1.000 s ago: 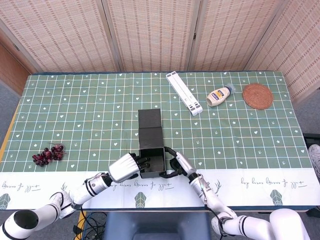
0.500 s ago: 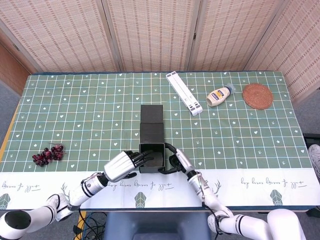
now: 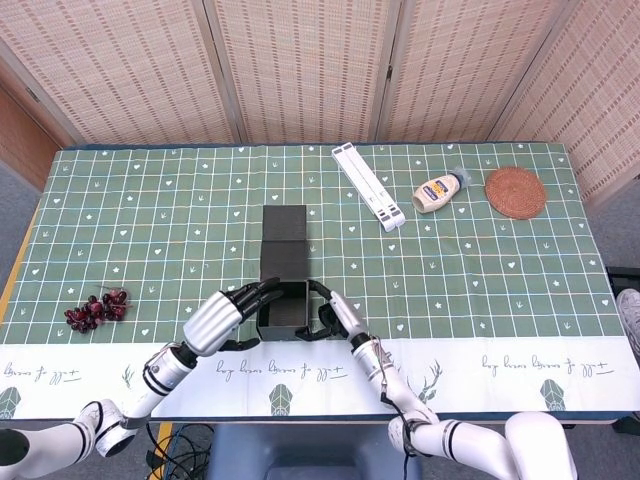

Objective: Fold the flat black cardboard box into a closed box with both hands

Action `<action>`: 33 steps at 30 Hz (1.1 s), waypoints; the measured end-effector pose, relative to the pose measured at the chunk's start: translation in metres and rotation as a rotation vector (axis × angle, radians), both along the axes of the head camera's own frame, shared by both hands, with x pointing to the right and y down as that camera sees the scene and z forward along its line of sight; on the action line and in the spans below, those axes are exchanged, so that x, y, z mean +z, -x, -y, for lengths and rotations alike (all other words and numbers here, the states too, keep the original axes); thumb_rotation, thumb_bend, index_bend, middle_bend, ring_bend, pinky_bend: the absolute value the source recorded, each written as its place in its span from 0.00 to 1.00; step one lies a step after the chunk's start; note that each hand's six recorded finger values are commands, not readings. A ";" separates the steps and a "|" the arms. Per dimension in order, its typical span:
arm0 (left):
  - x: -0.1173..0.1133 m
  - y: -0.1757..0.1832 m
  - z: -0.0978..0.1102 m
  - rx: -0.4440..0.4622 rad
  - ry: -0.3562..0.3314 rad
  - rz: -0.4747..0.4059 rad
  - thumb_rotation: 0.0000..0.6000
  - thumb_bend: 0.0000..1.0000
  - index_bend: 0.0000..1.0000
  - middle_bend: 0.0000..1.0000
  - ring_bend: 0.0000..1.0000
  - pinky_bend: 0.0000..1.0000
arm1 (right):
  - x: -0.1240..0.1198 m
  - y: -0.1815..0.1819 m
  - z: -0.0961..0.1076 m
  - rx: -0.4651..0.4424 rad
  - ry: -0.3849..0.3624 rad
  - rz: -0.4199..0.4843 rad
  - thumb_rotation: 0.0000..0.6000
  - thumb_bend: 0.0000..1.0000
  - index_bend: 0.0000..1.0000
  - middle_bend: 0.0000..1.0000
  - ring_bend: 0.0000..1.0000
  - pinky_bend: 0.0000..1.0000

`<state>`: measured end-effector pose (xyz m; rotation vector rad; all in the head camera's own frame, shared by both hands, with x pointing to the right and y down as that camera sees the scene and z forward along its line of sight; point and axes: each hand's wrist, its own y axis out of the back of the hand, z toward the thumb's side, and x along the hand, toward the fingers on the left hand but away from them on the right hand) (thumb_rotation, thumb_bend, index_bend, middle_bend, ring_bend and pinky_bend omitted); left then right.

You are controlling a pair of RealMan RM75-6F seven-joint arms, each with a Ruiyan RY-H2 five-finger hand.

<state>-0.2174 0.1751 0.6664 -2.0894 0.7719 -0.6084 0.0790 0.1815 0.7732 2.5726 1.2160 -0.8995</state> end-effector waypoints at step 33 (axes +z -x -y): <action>0.010 0.039 -0.019 -0.295 0.465 0.018 0.97 0.09 0.00 0.00 0.37 0.65 | -0.090 -0.072 0.021 -0.103 -0.043 -0.008 1.00 0.06 0.00 0.09 0.71 1.00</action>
